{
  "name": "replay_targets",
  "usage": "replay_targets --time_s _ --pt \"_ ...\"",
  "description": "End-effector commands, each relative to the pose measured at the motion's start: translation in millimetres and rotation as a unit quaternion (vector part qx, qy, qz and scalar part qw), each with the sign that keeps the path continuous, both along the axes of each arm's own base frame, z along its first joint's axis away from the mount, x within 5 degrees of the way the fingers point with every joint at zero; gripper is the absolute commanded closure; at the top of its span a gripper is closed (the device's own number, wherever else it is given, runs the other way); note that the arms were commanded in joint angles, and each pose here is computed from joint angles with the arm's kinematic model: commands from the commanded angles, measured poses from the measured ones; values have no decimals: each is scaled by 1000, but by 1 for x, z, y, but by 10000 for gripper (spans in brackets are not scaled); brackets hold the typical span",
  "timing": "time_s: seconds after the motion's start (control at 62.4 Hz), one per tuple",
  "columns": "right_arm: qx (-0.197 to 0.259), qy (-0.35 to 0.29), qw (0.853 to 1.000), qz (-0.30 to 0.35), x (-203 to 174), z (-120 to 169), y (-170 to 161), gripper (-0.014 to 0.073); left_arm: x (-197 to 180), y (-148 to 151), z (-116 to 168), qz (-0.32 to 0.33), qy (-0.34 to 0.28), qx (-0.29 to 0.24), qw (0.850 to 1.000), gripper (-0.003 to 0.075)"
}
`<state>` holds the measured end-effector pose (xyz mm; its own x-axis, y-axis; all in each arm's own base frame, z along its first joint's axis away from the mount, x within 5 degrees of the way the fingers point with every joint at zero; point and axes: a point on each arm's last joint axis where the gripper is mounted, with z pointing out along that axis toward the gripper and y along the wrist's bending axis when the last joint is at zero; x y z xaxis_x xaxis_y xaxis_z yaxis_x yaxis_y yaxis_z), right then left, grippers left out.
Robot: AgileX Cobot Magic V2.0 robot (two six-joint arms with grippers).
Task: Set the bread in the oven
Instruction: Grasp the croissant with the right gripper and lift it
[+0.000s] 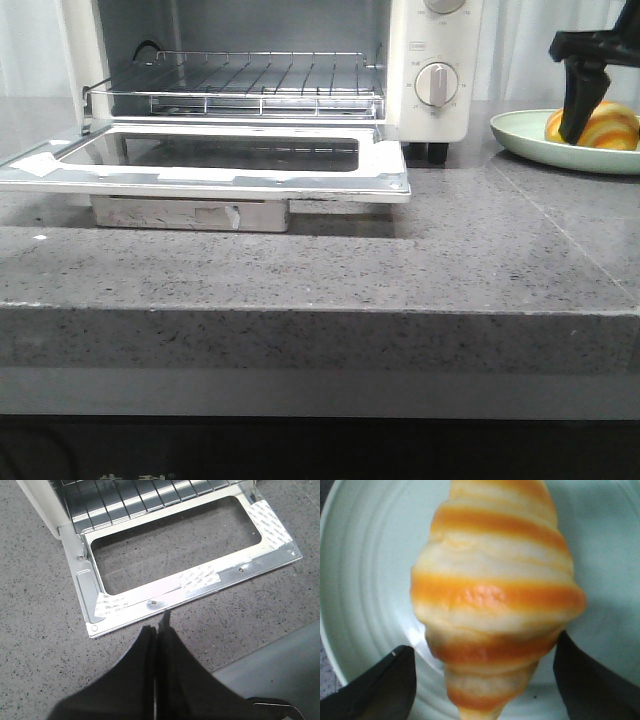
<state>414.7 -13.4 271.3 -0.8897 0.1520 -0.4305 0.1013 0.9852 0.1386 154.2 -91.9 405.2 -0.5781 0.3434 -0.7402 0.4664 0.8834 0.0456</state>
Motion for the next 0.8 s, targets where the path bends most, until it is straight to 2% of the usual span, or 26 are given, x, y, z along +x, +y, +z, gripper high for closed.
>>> replay_targets --time_s 0.0,0.048,0.112,0.24,0.352,0.481,0.609,0.785 --pt "0 -49 999 -3 2 27 -2 14 -1 0 15 -1 -44 -31 999 738" --pt "0 -47 999 -3 4 25 -2 20 -1 0 15 -1 -44 -31 999 738" --pt "0 -39 999 -1 4 23 -2 78 -1 0 15 -1 -44 -31 999 738" --pt "0 -37 999 -1 4 23 -2 369 -1 0 15 -1 -45 -31 998 738" --pt "0 -42 999 -1 2 29 -1 516 -1 0 15 -1 -48 -31 998 738" --pt "0 -48 999 2 -5 45 -1 574 0 0 16 -2 -51 -33 998 738" --pt "4 -56 998 4 -17 64 1 580 0 0 16 -2 -52 -34 998 738" --pt "33 -53 998 11 -44 91 8 580 0 -1 17 -3 -57 -37 998 738"
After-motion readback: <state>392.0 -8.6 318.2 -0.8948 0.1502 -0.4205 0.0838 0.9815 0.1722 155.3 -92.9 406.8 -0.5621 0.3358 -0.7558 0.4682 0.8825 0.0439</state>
